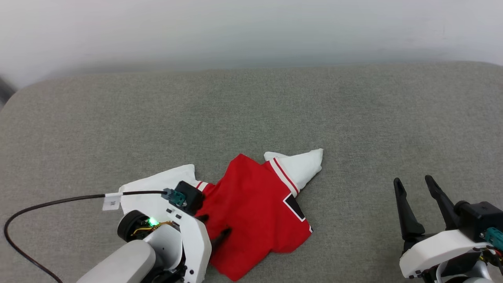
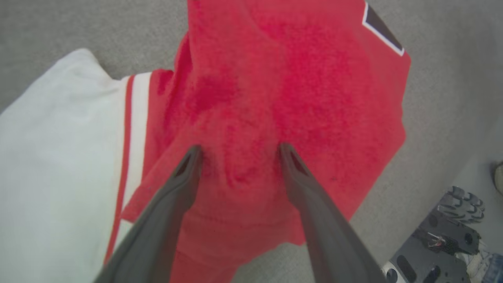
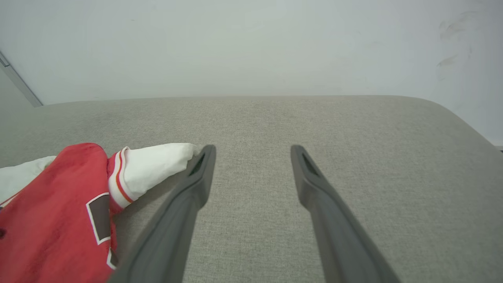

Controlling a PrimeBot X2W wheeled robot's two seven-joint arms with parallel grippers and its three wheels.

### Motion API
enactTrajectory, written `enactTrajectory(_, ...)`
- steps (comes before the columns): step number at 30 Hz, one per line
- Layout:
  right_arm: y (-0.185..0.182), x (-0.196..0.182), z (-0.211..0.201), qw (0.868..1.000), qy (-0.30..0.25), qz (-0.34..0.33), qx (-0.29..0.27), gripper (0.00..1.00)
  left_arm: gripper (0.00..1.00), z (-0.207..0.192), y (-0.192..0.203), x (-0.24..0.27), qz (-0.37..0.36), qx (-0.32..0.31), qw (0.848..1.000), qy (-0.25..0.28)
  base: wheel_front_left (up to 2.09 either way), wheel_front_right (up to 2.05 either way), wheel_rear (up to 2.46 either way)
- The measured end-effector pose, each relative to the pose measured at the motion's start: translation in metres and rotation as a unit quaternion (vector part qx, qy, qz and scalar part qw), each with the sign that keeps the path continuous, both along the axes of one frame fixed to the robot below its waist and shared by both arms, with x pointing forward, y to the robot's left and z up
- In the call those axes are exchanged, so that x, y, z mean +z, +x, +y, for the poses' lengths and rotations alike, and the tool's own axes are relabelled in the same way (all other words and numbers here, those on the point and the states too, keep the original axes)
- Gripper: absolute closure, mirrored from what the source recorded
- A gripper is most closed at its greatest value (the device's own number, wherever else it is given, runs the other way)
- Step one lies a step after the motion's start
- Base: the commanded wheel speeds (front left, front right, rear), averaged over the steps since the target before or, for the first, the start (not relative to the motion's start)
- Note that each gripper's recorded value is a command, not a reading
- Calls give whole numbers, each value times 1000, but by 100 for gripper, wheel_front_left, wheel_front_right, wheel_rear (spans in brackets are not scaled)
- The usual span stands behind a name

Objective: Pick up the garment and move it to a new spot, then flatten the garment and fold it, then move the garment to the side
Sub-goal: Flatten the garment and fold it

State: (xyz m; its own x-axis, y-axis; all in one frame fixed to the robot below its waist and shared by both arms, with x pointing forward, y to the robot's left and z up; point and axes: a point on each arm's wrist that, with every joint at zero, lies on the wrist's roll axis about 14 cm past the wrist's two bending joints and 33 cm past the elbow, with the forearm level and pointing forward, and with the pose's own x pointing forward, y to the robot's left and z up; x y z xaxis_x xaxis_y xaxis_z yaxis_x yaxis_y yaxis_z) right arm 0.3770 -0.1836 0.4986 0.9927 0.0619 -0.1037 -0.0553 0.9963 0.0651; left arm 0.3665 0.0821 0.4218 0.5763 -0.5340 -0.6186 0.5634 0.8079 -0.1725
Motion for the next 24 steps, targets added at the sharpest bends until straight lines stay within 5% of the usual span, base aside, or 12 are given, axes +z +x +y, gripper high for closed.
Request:
enactTrajectory(1,0,-1,-1,1000,0,1,-2,0,16,-3,-2,-5,13,-10,1000,5,0,0,0)
enactTrajectory(3,0,-6,-3,1000,2,7,-5,0,100,-7,-5,-13,29,-22,999,9,0,0,0)
enactTrajectory(9,5,-8,-7,1000,3,6,-11,0,100,-16,7,-9,9,-39,999,8,0,0,0)
enactTrajectory(15,6,-7,-13,1000,3,3,-19,0,100,-33,27,45,-118,-58,991,-3,0,0,0)
enactTrajectory(19,6,-5,-11,1000,3,0,-16,0,100,-56,5,52,-138,-106,985,0,0,0,0)
enactTrajectory(24,7,-2,-7,1000,4,-3,-10,0,100,-96,-62,19,-71,-189,979,-15,0,0,0)
